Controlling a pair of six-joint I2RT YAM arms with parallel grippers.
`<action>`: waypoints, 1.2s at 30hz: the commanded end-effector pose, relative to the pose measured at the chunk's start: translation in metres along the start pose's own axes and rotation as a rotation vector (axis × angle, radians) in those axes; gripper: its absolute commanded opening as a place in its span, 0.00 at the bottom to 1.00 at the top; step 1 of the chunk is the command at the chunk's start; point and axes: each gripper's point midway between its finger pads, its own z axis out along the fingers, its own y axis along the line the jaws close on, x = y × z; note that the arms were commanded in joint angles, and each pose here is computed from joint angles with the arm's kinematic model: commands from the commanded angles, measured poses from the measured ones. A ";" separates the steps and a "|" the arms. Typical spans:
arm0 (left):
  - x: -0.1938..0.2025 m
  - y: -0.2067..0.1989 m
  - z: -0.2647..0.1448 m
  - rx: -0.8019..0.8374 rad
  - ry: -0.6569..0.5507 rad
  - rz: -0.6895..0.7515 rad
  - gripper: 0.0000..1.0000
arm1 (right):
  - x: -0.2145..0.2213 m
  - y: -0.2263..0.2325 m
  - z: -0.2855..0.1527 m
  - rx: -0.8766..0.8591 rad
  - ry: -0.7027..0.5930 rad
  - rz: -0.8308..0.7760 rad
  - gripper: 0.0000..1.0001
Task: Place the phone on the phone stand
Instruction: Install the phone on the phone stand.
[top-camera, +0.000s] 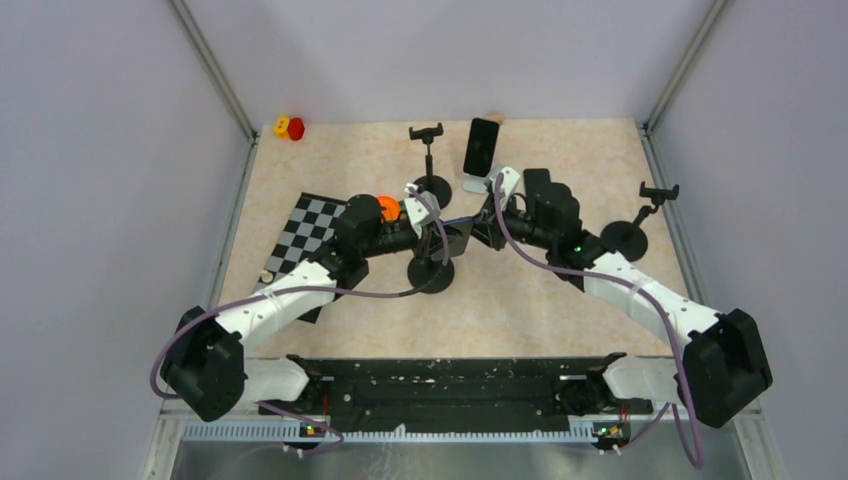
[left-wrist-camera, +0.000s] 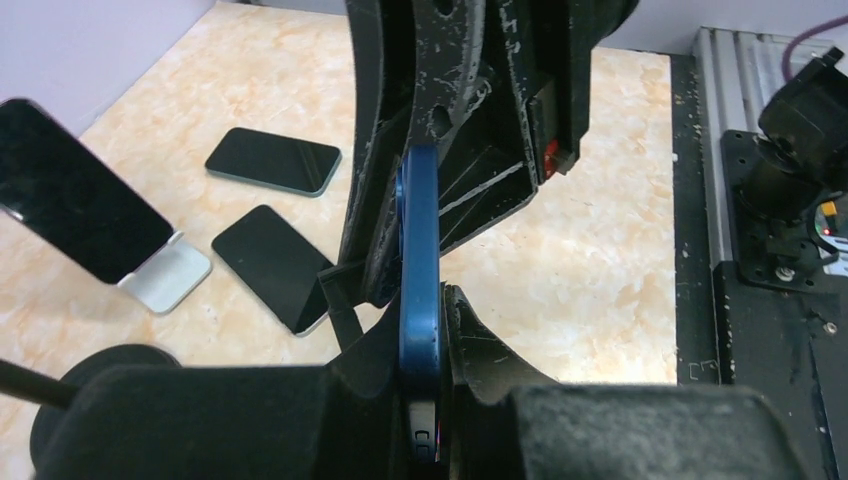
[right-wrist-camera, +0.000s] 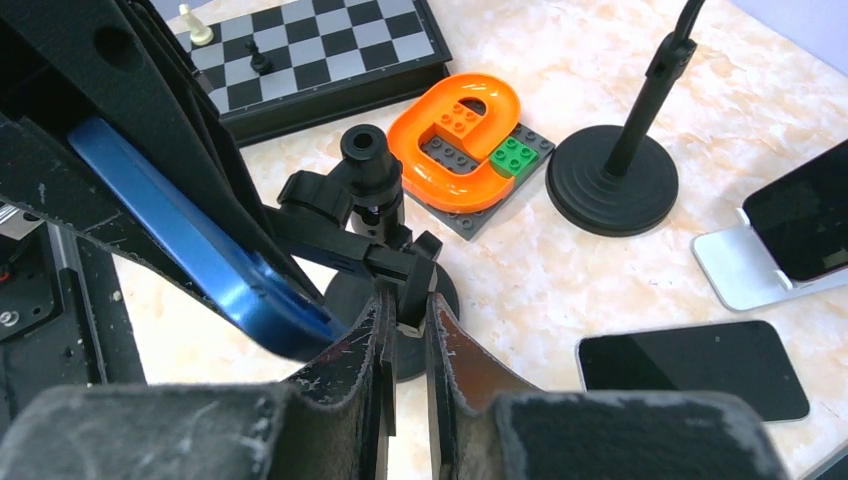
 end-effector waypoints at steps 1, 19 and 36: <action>0.000 0.024 -0.017 -0.188 0.005 -0.090 0.00 | -0.010 -0.053 -0.017 0.272 -0.032 -0.038 0.00; 0.030 0.052 -0.029 -0.463 0.090 -0.189 0.00 | -0.002 -0.079 -0.025 0.434 -0.007 -0.001 0.00; 0.049 0.055 -0.024 -0.559 0.179 -0.226 0.00 | -0.008 -0.063 -0.023 0.341 -0.040 -0.030 0.00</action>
